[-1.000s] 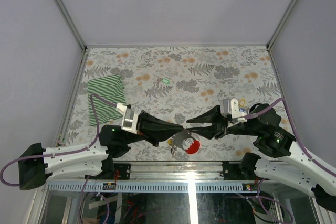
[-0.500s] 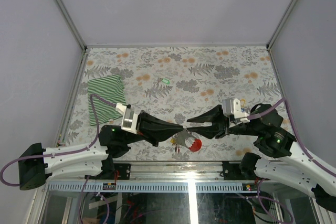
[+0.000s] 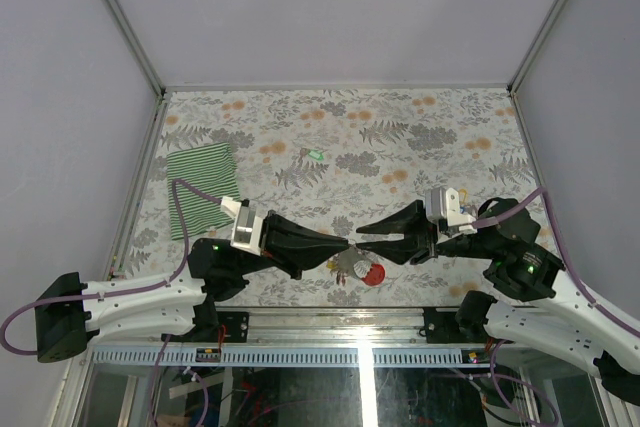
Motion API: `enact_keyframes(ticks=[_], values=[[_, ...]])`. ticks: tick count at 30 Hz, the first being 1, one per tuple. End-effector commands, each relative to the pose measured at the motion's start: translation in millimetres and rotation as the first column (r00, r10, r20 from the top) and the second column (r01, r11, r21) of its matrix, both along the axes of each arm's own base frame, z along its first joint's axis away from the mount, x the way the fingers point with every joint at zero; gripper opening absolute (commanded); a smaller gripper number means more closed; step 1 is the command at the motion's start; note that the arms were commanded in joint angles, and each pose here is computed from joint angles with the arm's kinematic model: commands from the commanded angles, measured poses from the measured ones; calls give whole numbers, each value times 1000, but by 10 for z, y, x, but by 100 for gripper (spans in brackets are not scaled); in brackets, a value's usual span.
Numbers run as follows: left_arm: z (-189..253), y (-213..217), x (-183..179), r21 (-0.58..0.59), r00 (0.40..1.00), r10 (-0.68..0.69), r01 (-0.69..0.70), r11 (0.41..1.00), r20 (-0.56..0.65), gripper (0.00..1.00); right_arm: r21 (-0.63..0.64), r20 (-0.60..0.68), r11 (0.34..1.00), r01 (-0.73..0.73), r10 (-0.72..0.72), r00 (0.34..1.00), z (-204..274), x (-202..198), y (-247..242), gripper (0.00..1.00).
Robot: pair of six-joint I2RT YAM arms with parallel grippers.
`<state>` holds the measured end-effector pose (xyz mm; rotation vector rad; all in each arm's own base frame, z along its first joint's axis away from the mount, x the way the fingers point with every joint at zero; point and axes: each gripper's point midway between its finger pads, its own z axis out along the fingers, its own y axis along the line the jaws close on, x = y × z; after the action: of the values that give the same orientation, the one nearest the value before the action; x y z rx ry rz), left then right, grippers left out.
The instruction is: Put the keys on the keyring
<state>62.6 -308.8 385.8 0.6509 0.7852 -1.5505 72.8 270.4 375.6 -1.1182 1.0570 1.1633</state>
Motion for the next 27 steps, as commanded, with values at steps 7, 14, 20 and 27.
enact_keyframes(ticks=[7,14,20,27], values=[[289,138,13,-100,999,33,-30,995,21,0,80,51,997,-16,12,999,260,-76,-62,31],[293,134,14,-99,999,33,-30,995,22,0,89,58,996,-7,2,998,288,-75,-86,32],[281,103,4,-87,999,23,-20,996,27,0,83,51,996,-19,14,999,276,-72,-48,33],[264,73,-8,-75,1000,11,-9,997,29,0,82,51,996,-30,26,998,282,-76,-19,33]])
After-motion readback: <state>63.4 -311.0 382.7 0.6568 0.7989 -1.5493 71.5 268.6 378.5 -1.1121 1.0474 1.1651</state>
